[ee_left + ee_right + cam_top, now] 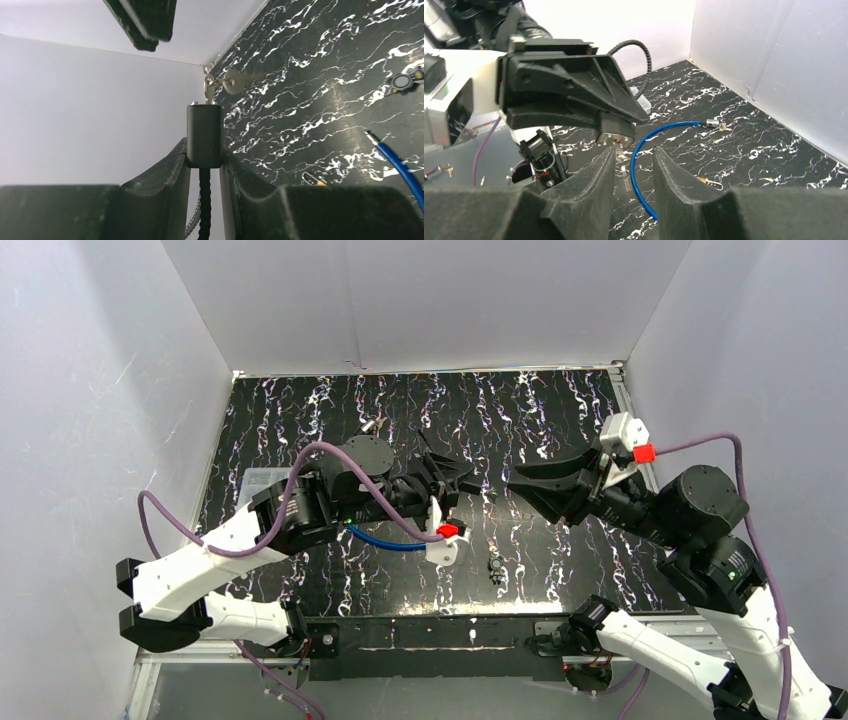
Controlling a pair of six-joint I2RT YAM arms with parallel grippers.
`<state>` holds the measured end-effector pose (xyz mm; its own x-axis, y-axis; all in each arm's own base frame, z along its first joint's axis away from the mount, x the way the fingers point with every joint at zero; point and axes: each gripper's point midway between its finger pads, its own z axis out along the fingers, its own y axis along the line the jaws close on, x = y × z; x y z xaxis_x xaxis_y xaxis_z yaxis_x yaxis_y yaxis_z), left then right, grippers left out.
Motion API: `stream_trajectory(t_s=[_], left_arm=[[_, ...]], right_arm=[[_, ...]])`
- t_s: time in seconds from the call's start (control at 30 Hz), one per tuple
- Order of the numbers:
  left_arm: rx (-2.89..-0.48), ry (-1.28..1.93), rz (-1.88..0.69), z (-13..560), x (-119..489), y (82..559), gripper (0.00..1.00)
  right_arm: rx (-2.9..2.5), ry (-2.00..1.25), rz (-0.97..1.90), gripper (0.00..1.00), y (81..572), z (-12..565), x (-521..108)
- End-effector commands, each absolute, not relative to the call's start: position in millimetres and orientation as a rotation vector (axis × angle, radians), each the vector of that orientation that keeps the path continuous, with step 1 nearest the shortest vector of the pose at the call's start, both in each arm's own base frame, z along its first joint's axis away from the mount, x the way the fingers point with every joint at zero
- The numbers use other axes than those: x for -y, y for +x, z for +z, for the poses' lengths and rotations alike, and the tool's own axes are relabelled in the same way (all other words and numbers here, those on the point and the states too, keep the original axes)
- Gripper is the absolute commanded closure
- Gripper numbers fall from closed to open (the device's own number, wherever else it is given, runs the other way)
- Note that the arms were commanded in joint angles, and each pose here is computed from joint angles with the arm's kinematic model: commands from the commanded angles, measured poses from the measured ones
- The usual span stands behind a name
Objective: Unlock with the key
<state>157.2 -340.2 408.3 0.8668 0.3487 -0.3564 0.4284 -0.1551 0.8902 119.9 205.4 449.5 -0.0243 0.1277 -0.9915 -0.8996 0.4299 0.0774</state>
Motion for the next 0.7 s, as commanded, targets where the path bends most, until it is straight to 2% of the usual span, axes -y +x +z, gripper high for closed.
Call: stream_trajectory(t_s=[0.0, 0.43, 0.67], left_arm=[[-0.635, 1.728, -0.17, 427, 335, 146, 1.0], [-0.843, 1.774, -0.333, 423, 345, 139, 1.0], [-0.91, 1.827, -0.368, 412, 345, 136, 1.0]], right_arm=[[-1.182, -0.899, 0.941, 0.6, 98, 462, -201], [-1.083, -1.077, 0.846, 0.63, 102, 453, -215], [-1.088, -1.086, 0.818, 0.75, 107, 453, -216]])
